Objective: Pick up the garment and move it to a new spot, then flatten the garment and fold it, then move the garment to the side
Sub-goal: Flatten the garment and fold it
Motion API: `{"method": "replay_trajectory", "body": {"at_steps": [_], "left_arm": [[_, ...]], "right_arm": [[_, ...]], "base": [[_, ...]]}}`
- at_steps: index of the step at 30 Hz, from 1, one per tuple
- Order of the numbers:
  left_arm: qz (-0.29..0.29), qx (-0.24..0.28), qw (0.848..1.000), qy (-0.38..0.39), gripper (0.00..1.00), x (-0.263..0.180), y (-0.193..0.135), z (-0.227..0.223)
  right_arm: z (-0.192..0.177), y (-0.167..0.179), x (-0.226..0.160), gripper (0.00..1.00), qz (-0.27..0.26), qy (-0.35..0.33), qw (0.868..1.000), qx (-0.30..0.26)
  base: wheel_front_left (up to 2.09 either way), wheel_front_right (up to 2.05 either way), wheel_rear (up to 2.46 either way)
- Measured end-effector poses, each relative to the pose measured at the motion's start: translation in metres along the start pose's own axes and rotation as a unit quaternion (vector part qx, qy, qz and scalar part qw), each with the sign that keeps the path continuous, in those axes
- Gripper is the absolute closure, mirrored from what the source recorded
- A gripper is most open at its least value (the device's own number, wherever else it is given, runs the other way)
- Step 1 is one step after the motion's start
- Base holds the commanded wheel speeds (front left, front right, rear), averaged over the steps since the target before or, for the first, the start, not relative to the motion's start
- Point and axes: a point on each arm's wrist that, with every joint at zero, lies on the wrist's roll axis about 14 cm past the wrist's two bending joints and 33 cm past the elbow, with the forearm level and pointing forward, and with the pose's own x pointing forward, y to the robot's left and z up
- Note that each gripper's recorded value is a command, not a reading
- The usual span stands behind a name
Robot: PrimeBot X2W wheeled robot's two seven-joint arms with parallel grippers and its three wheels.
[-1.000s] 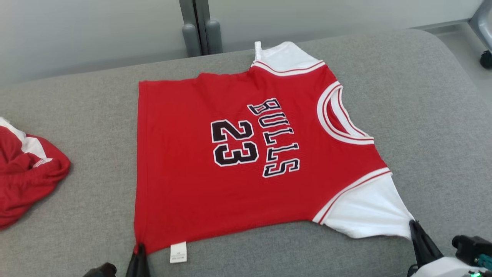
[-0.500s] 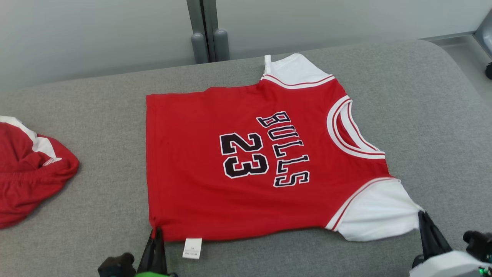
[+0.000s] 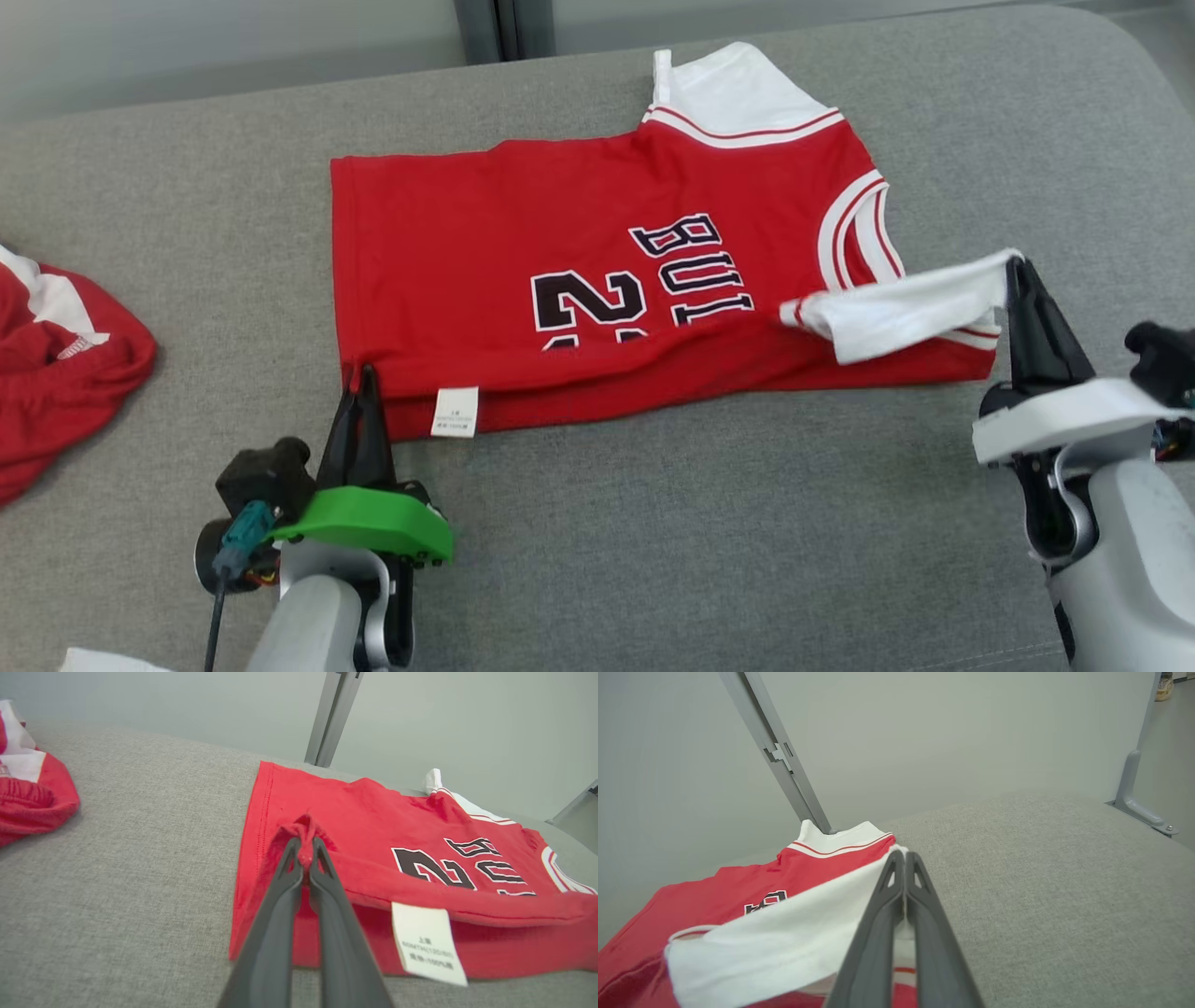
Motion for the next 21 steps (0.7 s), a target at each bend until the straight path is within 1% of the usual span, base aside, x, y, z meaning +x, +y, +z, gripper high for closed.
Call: {"method": "replay_trajectory", "body": {"at_steps": [6, 10, 11, 12, 13, 14, 18, 21], "left_arm": [[0.005, 0.01, 1.0, 0.008, 1.0, 0.021, 0.006, -0.005], [0.007, 0.014, 1.0, 0.012, 1.0, 0.031, 0.009, -0.007], [0.008, 0.014, 1.0, 0.014, 1.0, 0.033, 0.01, -0.008], [0.009, 0.014, 1.0, 0.013, 1.0, 0.034, 0.011, -0.007], [0.012, 0.013, 1.0, 0.01, 0.85, 0.036, 0.012, -0.005], [0.016, 0.012, 1.0, 0.007, 0.0, 0.038, 0.014, -0.003], [0.031, 0.013, 0.999, -0.01, 0.0, 0.041, 0.019, 0.008], [0.038, 0.013, 0.999, -0.009, 0.0, 0.037, 0.022, 0.006]], "right_arm": [[-0.001, 0.004, 0.034, 1.0, 0.011, 0.001, 1.0, -0.021], [-0.01, 0.006, 0.048, 1.0, 0.016, 0.012, 0.999, -0.033], [-0.012, 0.008, 0.051, 0.9, 0.018, 0.014, 0.999, -0.034], [-0.013, 0.008, 0.053, 0.59, 0.019, 0.015, 0.999, -0.035], [-0.013, 0.009, 0.055, 0.3, 0.019, 0.014, 0.999, -0.037], [-0.013, 0.009, 0.057, 0.0, 0.019, 0.013, 0.999, -0.04], [-0.012, 0.01, 0.056, 0.0, 0.02, 0.01, 0.999, -0.045], [-0.014, 0.003, 0.048, 0.0, 0.009, 0.012, 0.999, -0.052]], "base": [[0.0, 0.0, 0.0], [0.0, 0.0, 0.0], [0.0, 0.0, 0.0], [0.0, 0.0, 0.0], [0.0, 0.0, 0.0], [0.0, 0.0, 0.0], [0.0, 0.0, 0.0], [0.0, 0.0, 0.0]]}}
